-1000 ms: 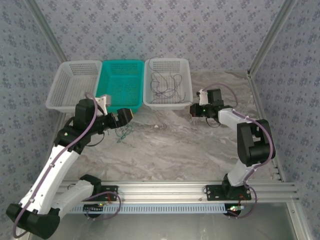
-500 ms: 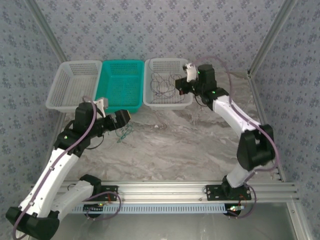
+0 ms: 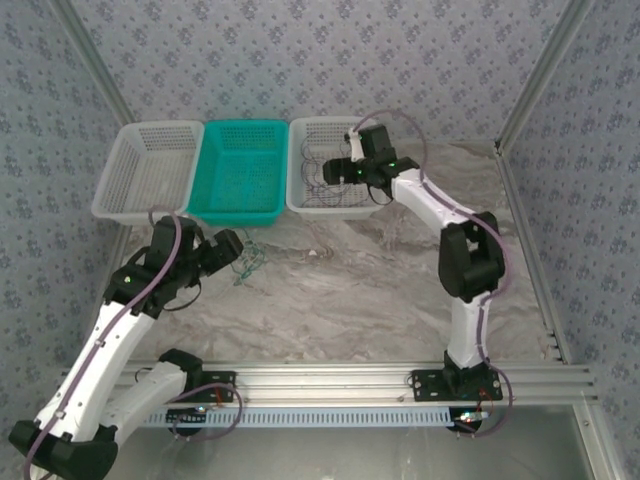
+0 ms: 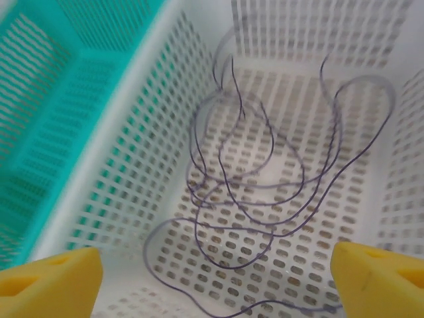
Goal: Untangle the cables
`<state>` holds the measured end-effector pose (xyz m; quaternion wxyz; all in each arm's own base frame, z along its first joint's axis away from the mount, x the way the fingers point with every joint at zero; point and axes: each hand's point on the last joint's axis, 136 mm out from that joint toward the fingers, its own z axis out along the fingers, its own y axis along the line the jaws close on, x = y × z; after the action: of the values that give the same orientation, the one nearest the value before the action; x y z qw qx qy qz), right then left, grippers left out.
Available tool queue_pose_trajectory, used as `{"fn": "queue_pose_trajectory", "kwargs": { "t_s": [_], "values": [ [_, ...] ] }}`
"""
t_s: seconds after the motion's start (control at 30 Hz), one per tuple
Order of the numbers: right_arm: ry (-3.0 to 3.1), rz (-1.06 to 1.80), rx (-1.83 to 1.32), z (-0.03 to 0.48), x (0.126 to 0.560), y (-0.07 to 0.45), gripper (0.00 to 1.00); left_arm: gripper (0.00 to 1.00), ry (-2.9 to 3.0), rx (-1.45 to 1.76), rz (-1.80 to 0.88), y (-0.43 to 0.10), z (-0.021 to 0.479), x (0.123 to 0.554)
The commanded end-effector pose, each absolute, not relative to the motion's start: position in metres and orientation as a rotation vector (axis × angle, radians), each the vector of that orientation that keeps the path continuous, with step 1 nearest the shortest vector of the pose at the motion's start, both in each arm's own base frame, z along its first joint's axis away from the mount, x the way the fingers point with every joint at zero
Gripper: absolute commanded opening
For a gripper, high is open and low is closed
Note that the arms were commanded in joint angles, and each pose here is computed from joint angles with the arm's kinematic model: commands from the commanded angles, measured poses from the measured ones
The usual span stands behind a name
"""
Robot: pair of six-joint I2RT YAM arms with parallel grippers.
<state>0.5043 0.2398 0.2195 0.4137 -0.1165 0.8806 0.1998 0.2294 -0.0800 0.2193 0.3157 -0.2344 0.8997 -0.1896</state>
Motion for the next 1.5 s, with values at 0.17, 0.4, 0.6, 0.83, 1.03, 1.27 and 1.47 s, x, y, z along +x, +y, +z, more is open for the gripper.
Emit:
{"fn": "queue_pose_trajectory", "kwargs": {
  "t_s": [0.17,0.4,0.6,0.83,1.03,1.27,1.47],
  "values": [
    [2.011,0.566,-0.273,0.344,0.409,0.189,0.9,0.88,2.456,-0.898,-0.43,-0.077,0.17,0.238],
    [1.994,0.524,-0.228,0.326,0.363,0.163,0.89,0.46,2.573,-0.865,-0.285,-0.078,0.129,0.257],
    [1.977,0.501,-0.222,0.332,0.353,0.155,0.9,0.44,2.606,-0.823,-0.272,-0.08,0.1,0.275],
    [1.97,0.519,-0.234,0.336,0.355,0.159,0.89,0.13,2.588,-0.757,-0.193,-0.071,0.096,0.285],
    [1.94,0.696,-0.367,0.339,0.347,0.19,0.89,0.0,2.66,-0.596,-0.362,-0.098,0.119,0.283],
    [1.862,1.065,-0.749,0.317,0.298,0.279,0.9,0.0,2.629,-0.363,-0.742,-0.147,0.179,0.27],
    [1.841,1.122,-0.86,0.284,0.294,0.331,0.9,0.0,2.567,-0.23,-0.91,-0.171,0.211,0.263]
  ]
}}
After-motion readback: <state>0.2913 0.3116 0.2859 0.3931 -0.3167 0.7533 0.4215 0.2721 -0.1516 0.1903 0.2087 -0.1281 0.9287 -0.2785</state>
